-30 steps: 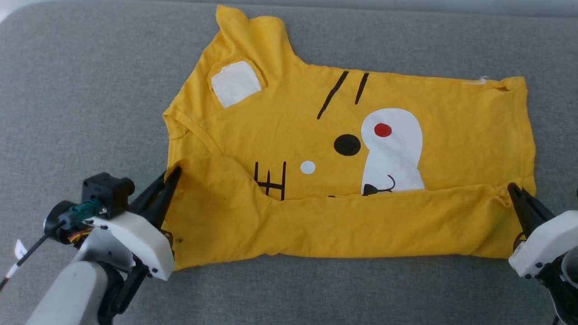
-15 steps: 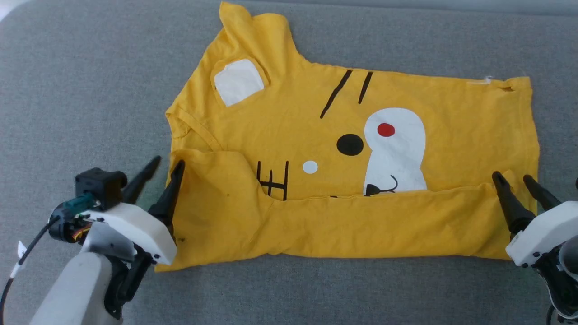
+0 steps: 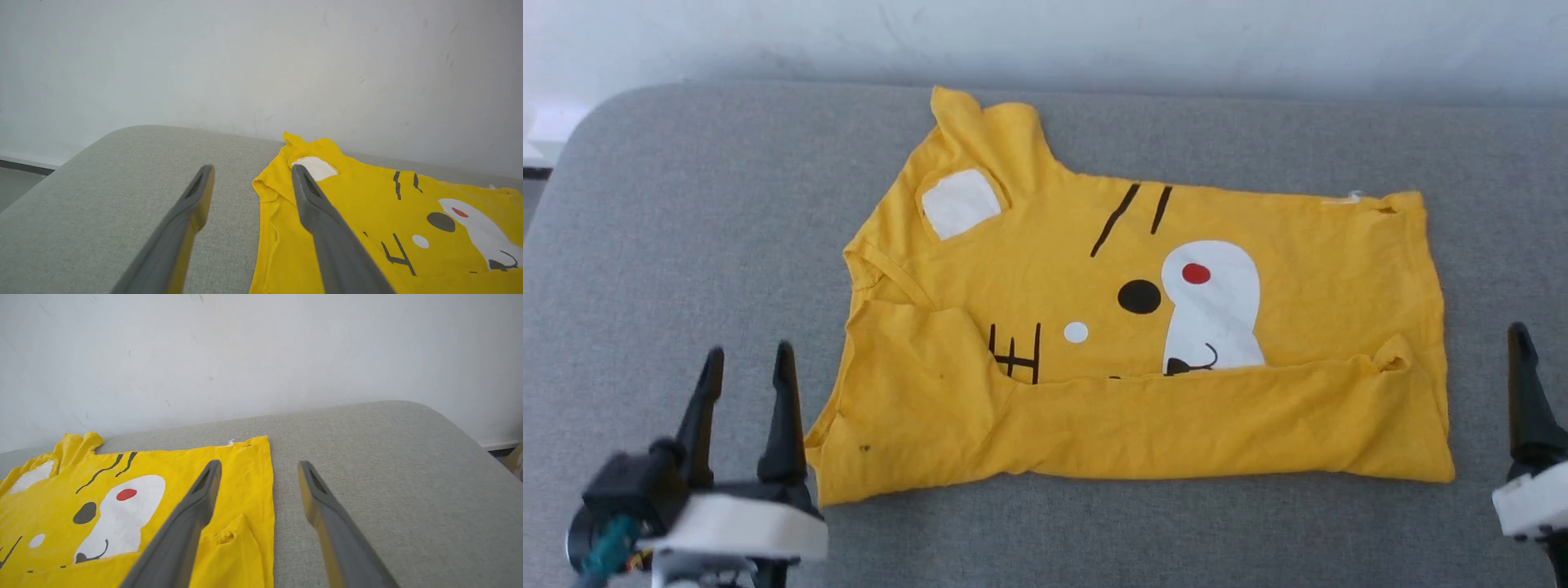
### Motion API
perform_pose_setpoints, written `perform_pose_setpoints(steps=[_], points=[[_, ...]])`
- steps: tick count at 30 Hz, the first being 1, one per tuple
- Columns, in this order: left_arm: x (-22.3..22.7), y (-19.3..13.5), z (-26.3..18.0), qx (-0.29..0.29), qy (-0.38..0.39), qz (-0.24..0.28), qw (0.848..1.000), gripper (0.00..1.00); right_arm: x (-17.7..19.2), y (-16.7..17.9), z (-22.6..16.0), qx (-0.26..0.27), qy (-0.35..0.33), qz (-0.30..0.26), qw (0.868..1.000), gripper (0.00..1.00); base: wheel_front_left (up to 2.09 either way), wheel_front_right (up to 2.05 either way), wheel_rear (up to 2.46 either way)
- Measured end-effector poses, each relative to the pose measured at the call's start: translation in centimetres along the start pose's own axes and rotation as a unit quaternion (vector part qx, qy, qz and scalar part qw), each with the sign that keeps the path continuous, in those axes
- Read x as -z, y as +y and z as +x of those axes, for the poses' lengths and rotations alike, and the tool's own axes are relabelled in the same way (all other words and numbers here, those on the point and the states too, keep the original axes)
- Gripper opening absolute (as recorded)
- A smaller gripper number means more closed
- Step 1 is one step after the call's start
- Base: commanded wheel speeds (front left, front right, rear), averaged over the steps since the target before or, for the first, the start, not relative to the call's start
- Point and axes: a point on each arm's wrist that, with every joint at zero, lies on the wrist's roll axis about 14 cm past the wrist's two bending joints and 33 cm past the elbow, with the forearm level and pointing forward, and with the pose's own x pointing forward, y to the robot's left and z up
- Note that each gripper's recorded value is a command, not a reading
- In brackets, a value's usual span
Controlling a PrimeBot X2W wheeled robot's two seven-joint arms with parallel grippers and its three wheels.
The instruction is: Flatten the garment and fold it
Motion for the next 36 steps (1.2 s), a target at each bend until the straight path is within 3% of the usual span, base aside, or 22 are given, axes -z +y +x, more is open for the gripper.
perform_pose_setpoints(steps=[7,13,18,23,30,36], points=[[1.0,0.4,-4.9,-0.054,0.011,0.004,0.999,1.00,-0.4,-1.1,-3.2,0.013,-0.046,0.000,0.999,1.00,0.00,0.00,0.00],[1.7,0.6,-7.2,-0.079,0.021,0.002,0.997,1.00,1.4,-1.1,-4.6,0.010,-0.039,0.024,0.999,1.00,0.00,0.00,0.00],[3.0,0.4,-7.4,-0.061,0.071,0.019,0.995,1.00,1.6,-0.5,-4.4,0.001,-0.038,0.021,0.999,1.00,0.00,0.00,0.00],[3.8,-1.3,-5.6,-0.005,0.129,0.020,0.991,1.00,1.9,0.0,-3.7,-0.005,-0.033,0.018,0.999,1.00,0.00,0.00,0.00],[7.9,-1.1,-6.0,0.005,0.266,0.022,0.964,1.00,2.6,0.4,-2.9,-0.010,-0.021,0.019,1.000,1.00,0.00,0.00,0.00],[10.0,-1.0,-6.4,-0.002,0.310,0.010,0.951,1.00,3.5,0.1,-2.7,-0.005,-0.005,0.019,1.000,1.00,0.00,0.00,0.00]])
